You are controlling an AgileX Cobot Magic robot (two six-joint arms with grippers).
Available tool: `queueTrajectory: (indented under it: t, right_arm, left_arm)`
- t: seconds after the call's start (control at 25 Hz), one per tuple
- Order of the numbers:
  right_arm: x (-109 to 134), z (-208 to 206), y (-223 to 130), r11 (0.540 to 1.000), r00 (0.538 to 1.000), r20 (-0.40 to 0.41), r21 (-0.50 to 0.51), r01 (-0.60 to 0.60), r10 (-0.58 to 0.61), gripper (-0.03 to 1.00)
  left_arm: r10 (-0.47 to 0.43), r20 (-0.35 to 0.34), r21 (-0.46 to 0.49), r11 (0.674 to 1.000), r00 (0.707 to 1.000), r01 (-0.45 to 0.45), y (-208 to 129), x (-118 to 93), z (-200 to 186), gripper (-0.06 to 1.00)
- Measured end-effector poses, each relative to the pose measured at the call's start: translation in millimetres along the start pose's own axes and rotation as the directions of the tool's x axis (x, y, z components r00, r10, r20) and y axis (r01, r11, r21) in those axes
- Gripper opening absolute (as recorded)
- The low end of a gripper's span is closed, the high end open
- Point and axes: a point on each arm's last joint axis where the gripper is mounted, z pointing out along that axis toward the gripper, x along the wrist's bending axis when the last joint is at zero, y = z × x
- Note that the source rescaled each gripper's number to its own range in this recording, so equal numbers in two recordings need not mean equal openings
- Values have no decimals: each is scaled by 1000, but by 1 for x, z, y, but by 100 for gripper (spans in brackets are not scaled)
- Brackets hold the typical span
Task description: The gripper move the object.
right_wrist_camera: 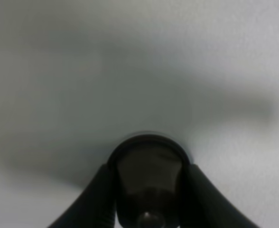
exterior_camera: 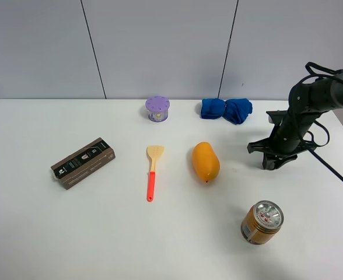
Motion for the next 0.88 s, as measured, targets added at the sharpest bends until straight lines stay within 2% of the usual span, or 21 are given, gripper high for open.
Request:
queueTrajectory:
  t: [0.24, 0.64, 0.76, 0.88]
  right_arm:
    - [0, -9, -5, 999, 1000, -1, 42, 0, 0, 0]
    - [2, -101, -16, 993, 1000, -14, -114, 11, -13, 0]
    - [10, -127, -21, 979, 996, -20, -187, 82, -87, 0]
    - [29, -147, -27, 949, 979, -15, -250, 192, -202, 0]
  left_arm:
    - [0, 0, 0, 1000, 1000, 0, 0, 0, 0, 100]
    - [0, 0, 0, 1000, 1000, 0, 0, 0, 0, 100]
    - [0, 0, 0, 1000, 1000, 0, 0, 0, 0, 100]
    - [0, 0, 0, 1000, 1000, 0, 0, 0, 0, 100]
